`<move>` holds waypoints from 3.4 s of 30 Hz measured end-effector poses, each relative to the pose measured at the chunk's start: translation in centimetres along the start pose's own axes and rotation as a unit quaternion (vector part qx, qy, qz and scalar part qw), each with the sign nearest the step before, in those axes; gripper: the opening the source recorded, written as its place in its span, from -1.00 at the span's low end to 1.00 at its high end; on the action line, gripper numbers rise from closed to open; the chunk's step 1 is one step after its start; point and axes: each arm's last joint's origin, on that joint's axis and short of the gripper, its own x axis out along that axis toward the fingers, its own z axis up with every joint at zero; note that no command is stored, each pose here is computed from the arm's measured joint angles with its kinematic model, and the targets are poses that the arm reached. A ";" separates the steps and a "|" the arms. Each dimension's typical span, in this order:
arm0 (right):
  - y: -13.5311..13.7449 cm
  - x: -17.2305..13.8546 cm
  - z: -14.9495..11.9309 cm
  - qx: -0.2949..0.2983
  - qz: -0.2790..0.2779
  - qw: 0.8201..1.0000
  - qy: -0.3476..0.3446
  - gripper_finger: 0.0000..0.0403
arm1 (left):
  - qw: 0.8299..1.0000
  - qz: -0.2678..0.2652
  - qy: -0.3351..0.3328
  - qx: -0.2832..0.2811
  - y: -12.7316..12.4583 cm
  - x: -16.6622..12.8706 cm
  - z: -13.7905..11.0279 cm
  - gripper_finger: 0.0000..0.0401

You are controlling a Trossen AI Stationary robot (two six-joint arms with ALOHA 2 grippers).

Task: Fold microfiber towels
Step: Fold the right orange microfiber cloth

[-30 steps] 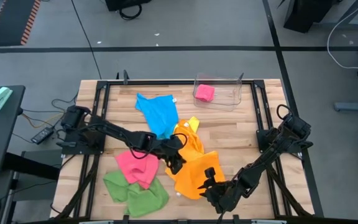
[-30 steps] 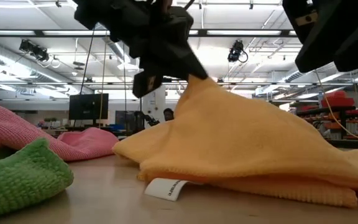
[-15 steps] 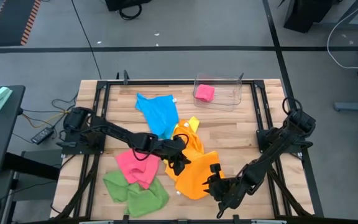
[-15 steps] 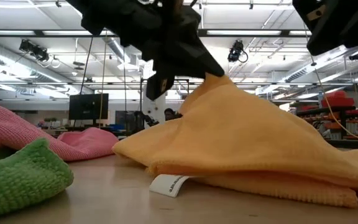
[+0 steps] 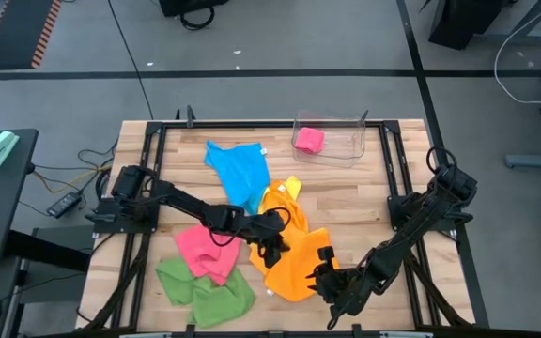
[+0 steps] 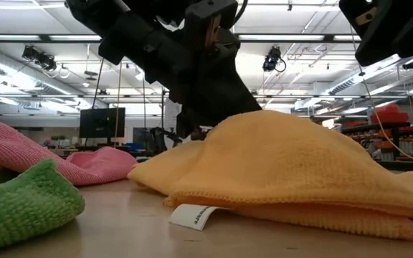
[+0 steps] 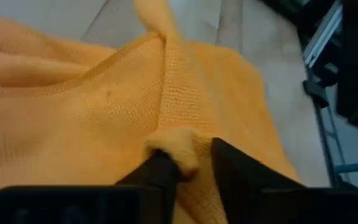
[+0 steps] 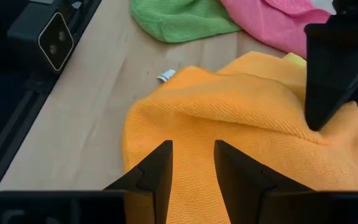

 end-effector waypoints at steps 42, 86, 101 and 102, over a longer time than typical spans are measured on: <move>1.4 -1.1 -0.7 -0.029 0.007 1.000 -0.001 -0.37 | 0.952 0.065 0.144 0.264 -9.9 -3.8 -3.2 -0.08; 0.3 -0.3 -0.1 0.001 0.000 1.000 -0.004 -0.37 | 0.397 0.163 0.162 0.889 -11.6 1.6 -13.8 0.00; 0.5 -0.4 0.0 0.025 0.001 1.000 -0.012 -0.37 | 0.494 0.172 0.092 0.847 -12.8 1.6 -12.9 -0.76; 0.5 -0.4 0.0 0.025 0.001 1.000 -0.012 -0.37 | 0.500 0.172 0.090 0.844 -12.8 1.4 -12.7 -0.84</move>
